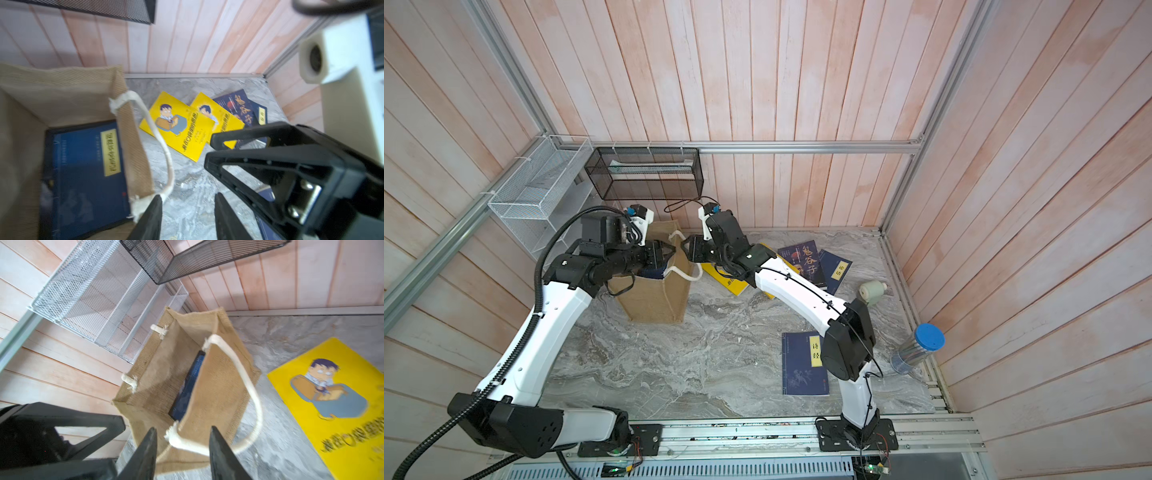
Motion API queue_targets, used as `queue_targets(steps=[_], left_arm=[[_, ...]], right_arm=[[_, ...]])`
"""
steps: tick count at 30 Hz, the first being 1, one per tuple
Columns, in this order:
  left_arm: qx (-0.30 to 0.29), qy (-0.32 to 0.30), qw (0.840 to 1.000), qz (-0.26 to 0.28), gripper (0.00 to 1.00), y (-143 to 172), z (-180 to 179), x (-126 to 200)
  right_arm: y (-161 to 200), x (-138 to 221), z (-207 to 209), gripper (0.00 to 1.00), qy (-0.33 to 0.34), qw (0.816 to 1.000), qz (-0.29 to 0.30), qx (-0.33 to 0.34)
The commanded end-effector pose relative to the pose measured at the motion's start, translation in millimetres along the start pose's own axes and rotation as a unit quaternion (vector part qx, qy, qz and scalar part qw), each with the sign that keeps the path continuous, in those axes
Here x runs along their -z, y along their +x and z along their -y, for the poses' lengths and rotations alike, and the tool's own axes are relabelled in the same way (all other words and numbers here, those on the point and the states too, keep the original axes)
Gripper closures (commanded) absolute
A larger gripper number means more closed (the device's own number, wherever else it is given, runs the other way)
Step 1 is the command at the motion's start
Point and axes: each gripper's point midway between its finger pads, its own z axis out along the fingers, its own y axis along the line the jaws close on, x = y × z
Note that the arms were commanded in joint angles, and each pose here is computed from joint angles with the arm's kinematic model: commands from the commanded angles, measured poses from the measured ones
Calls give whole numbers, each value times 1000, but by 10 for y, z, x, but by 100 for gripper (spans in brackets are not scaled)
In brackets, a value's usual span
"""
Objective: Put the books into the canvas bag
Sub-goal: Place the book in the canvas bag, then pick up the book from the center of the board.
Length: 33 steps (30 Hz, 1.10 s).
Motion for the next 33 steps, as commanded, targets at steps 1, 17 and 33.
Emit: queue_targets(steps=[1,17,33], left_arm=[[21,39,999,7,56,159,325,-117],[70,152,976,-138,56,1901,1613,-1032],[105,166,954,-226,56,2711,1897,-1417]], right_arm=[[14,289,424,56,45,999,21,-17],[1579,2091,2772,51,314,932,-33,-177],[2649,2541,3224,45,376,882,-100,-268]])
